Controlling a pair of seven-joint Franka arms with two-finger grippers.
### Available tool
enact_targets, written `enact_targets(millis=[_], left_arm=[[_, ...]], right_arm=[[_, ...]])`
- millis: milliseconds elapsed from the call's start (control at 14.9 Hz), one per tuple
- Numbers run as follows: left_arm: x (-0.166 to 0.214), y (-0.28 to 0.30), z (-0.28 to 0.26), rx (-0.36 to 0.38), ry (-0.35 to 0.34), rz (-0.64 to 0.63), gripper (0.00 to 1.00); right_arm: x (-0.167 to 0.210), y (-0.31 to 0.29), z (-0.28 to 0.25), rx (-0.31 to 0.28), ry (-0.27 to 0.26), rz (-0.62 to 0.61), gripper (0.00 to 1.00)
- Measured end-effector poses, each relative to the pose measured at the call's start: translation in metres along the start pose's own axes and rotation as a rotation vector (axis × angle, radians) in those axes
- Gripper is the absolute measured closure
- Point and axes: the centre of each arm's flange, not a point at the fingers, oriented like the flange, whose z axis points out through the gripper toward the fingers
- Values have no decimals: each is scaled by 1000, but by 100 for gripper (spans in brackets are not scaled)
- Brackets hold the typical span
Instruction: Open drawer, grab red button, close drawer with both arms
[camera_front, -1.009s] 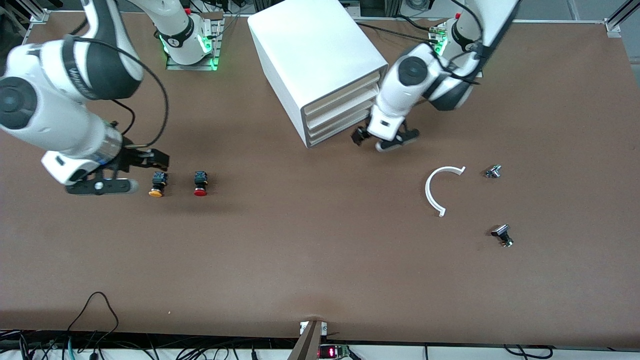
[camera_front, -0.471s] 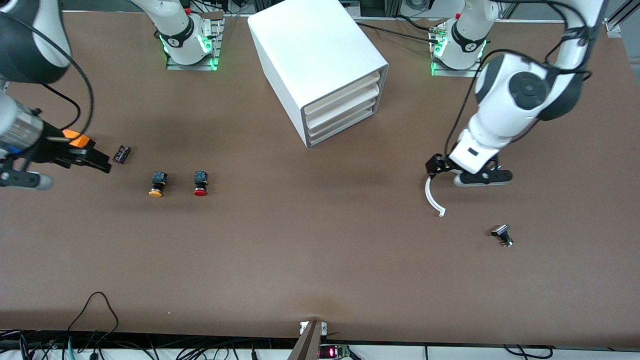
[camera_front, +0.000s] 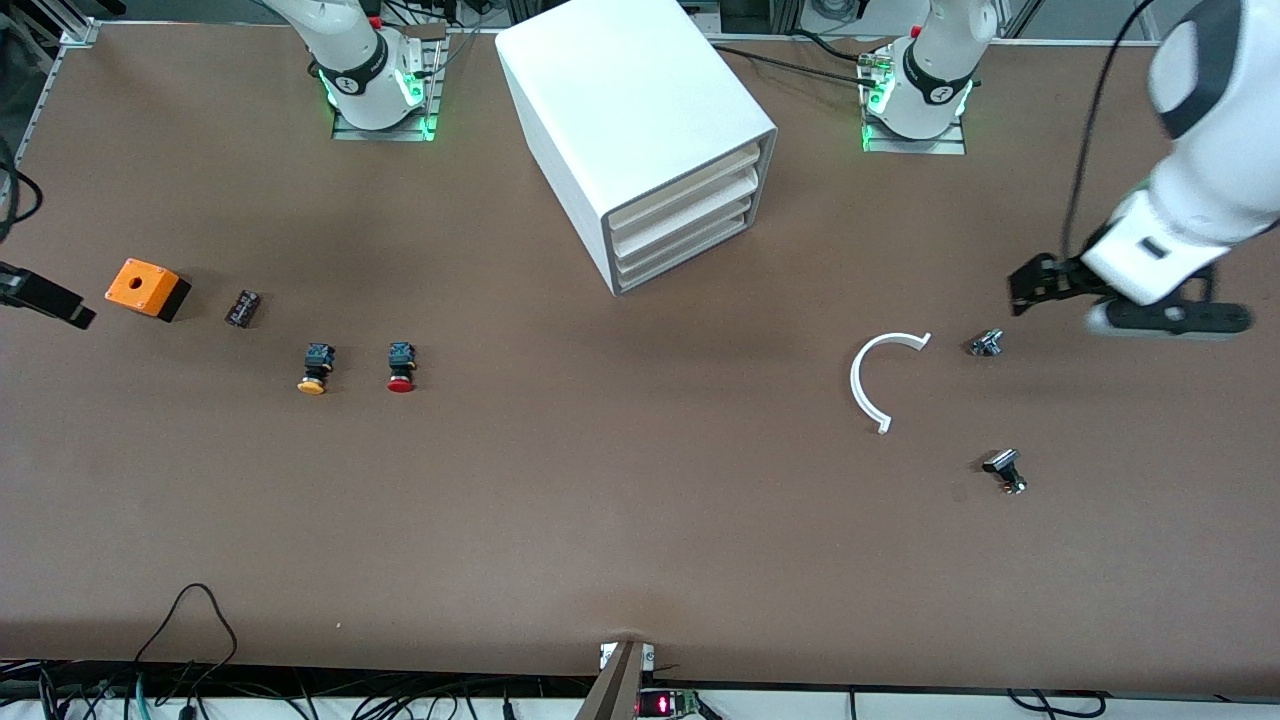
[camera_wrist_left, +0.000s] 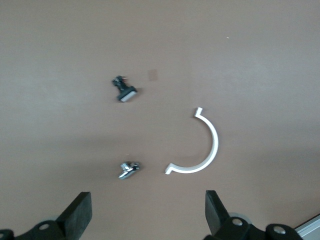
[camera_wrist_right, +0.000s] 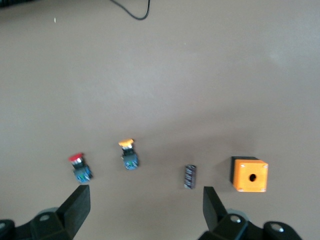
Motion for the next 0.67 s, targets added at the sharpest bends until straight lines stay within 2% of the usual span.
enact_targets(millis=[135, 336, 538, 673], left_arm=[[-4, -10, -11, 5, 8, 2, 0], [-8, -4, -13, 6, -10, 13, 0], [-9, -21, -9, -20, -20, -27, 0], [-11, -36, -5, -40, -27, -53, 0]], right_arm=[[-4, -3, -1, 1, -28, -77, 0], [-8, -24, 11, -6, -64, -123, 0], [-21, -71, 13, -22, -100, -75, 0], [-28, -93, 8, -28, -100, -84, 0]])
